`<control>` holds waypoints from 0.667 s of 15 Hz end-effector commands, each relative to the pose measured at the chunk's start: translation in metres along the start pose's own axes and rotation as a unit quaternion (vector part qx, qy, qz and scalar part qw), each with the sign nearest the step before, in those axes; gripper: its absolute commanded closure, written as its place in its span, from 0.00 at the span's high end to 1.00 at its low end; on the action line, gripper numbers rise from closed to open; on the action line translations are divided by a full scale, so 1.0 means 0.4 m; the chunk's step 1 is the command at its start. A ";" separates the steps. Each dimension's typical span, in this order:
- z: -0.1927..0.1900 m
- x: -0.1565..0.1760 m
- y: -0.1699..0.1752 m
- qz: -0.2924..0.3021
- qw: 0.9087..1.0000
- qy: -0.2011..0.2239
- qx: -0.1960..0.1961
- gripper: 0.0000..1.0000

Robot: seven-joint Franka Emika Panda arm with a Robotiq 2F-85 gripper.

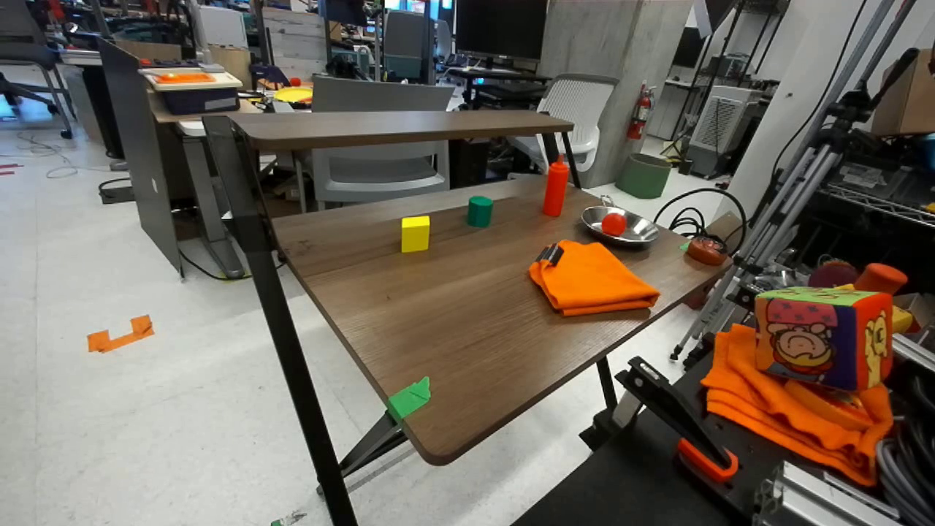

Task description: Pick up the red bowl from the pan and put it on the table

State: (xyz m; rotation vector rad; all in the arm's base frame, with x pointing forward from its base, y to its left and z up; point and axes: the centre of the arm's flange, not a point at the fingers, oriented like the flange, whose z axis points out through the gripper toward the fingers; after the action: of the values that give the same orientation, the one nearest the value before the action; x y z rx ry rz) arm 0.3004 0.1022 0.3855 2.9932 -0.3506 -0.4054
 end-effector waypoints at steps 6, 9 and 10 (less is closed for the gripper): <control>-0.128 0.127 0.113 0.063 0.994 0.016 0.089 1.00; -0.201 0.199 0.247 0.127 0.981 0.046 0.142 1.00; -0.212 0.226 0.300 0.149 0.974 0.059 0.159 1.00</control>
State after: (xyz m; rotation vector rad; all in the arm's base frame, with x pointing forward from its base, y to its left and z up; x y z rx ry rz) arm 0.3522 0.0159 0.4425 3.1214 -0.7396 -0.2502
